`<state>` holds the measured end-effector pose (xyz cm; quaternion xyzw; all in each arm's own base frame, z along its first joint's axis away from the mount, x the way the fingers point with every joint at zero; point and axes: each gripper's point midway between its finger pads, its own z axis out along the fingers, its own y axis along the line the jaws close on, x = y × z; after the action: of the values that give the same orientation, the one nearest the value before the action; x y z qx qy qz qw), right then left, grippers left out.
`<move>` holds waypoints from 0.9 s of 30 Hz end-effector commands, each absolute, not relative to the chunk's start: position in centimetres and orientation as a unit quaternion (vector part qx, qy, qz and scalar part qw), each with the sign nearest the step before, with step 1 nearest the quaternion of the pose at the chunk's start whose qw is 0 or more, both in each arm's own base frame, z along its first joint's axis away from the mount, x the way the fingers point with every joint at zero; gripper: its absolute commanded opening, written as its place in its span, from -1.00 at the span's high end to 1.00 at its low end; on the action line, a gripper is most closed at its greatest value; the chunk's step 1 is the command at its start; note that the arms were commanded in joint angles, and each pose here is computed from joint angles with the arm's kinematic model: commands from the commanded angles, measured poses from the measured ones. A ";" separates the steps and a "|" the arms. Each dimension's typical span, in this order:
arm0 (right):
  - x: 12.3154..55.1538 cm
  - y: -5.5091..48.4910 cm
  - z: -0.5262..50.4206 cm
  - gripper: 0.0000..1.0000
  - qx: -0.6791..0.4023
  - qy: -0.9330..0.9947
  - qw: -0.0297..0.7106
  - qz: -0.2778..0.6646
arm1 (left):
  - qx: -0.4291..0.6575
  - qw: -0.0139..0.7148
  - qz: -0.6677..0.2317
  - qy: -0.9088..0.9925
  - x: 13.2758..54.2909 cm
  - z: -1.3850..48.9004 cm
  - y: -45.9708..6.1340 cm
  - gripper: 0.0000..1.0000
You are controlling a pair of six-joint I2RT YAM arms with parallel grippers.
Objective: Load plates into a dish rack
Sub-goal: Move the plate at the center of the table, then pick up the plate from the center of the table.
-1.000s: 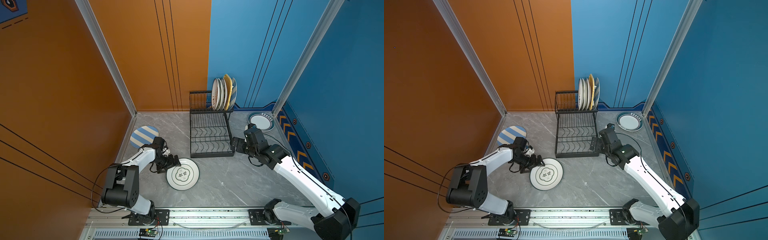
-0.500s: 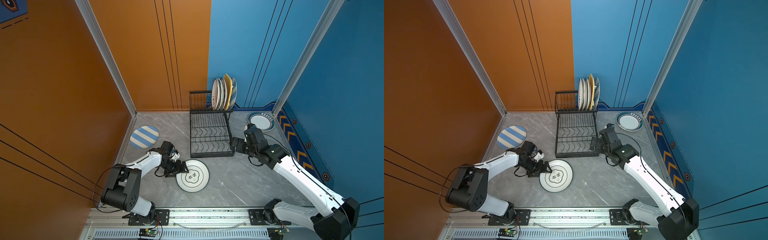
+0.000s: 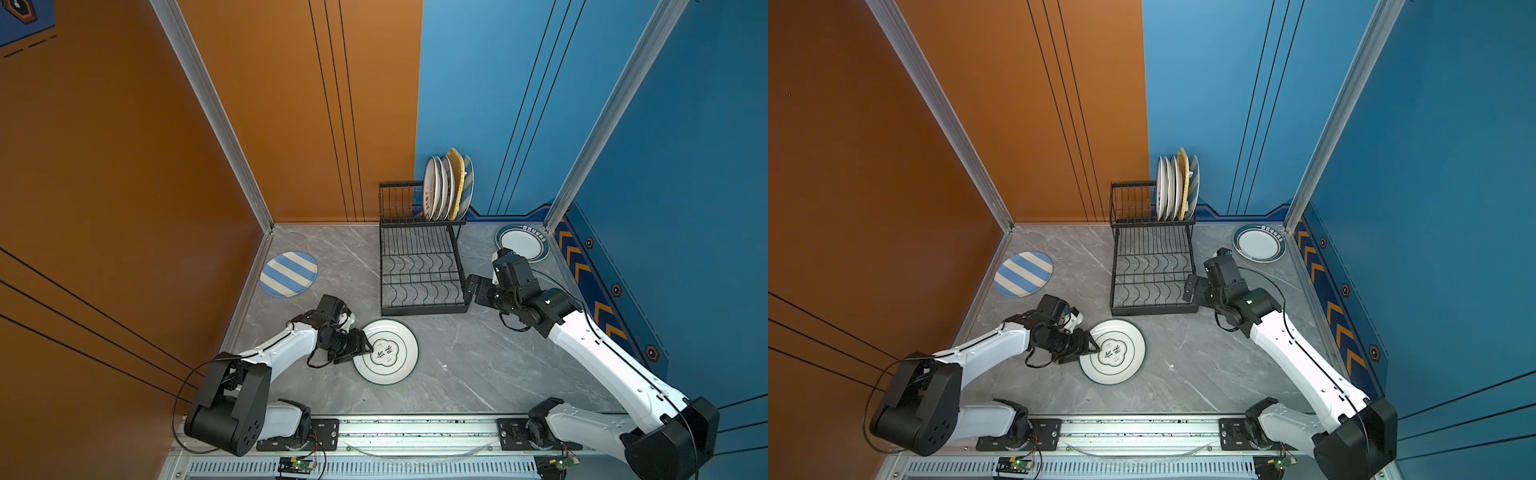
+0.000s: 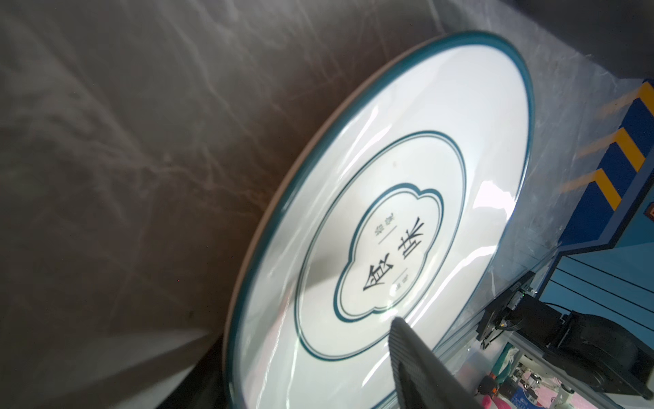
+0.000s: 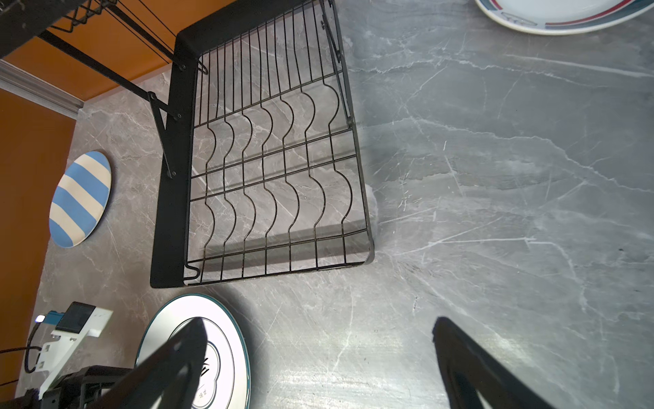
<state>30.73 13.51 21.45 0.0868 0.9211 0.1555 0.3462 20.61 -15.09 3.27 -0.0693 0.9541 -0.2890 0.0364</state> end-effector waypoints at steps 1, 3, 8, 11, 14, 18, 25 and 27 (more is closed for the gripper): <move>30.5 13.5 21.7 -1.00 0.074 0.919 0.349 0.168 | -0.099 0.041 -0.278 0.954 19.9 2.0 -14.6 -0.21; 30.6 13.5 21.7 -1.00 0.073 0.920 0.346 0.171 | -0.104 0.046 -0.280 0.953 19.6 1.6 -14.5 -0.11; 30.9 13.6 21.6 -1.00 0.071 0.919 0.343 0.179 | -0.097 0.050 -0.285 0.952 19.0 1.0 -14.9 0.16; 31.1 13.6 21.7 -1.00 0.070 0.919 0.342 0.183 | -0.086 0.051 -0.286 0.953 18.8 1.0 -15.2 0.40; 31.1 13.6 21.4 -1.00 0.070 0.920 0.340 0.183 | -0.082 0.050 -0.286 0.954 18.7 1.0 -15.3 0.58; 31.1 13.5 21.4 -1.00 0.070 0.919 0.340 0.185 | -0.075 0.046 -0.288 0.954 18.3 1.0 -15.6 0.80; 30.8 13.4 20.9 -1.00 0.072 0.920 0.336 0.188 | -0.058 0.044 -0.305 0.950 17.8 1.7 -16.6 1.00; 30.6 13.5 20.7 -1.00 0.072 0.920 0.334 0.191 | -0.051 0.047 -0.318 0.945 17.9 2.4 -17.2 1.00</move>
<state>30.82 13.45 20.67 0.0786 0.9230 0.1835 0.3289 19.62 -18.00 3.69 -0.0510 0.9336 -0.3475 0.0711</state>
